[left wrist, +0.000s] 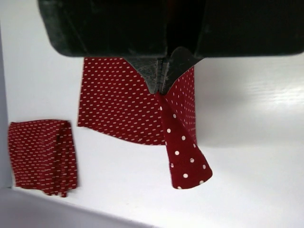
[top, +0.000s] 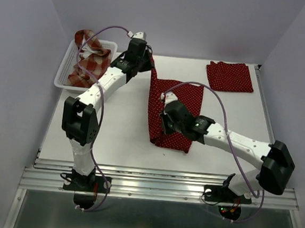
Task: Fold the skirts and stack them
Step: Fold the skirt
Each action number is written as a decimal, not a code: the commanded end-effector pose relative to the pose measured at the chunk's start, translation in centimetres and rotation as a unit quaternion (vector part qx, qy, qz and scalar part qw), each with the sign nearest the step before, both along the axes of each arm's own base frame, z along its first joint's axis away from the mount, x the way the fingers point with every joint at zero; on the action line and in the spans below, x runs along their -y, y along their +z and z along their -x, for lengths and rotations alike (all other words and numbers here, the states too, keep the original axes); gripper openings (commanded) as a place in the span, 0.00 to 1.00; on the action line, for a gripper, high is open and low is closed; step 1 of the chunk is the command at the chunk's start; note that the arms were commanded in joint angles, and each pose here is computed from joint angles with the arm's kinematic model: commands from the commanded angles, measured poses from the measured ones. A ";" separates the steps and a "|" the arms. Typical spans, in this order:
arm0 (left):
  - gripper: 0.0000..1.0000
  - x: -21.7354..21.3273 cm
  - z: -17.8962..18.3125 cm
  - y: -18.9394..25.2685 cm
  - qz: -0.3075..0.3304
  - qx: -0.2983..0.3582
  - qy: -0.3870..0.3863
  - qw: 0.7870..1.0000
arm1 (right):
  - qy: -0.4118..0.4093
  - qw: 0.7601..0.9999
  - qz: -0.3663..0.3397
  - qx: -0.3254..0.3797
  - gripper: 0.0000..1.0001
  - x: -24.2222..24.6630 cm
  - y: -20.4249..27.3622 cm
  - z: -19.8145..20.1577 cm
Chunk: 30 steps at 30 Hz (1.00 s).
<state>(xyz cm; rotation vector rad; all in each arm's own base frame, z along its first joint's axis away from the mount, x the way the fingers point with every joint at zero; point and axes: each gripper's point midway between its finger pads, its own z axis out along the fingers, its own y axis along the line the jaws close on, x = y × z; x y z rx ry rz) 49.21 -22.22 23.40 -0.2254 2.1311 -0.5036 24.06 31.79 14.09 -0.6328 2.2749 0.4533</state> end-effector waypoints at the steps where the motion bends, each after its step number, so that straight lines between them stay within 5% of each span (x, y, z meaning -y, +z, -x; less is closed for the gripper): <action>1: 0.00 2.9 -1.7 3.4 -0.005 0.051 -0.018 0.999 | -0.063 0.998 -0.015 -0.002 0.01 3.2 1.7 0.0; 7: 0.00 9.4 -2.6 5.5 0.012 0.081 -0.076 0.994 | -0.109 0.994 -0.017 -0.013 0.01 6.4 1.5 0.2; 16: 0.00 17.9 -1.1 2.8 0.010 0.081 -0.181 0.980 | -0.140 0.988 -0.040 -0.061 0.01 8.2 -0.3 1.8; 30: 0.00 23.5 1.0 -1.1 0.013 0.075 -0.232 0.970 | -0.188 0.977 -0.043 -0.087 0.01 10.6 -2.6 3.5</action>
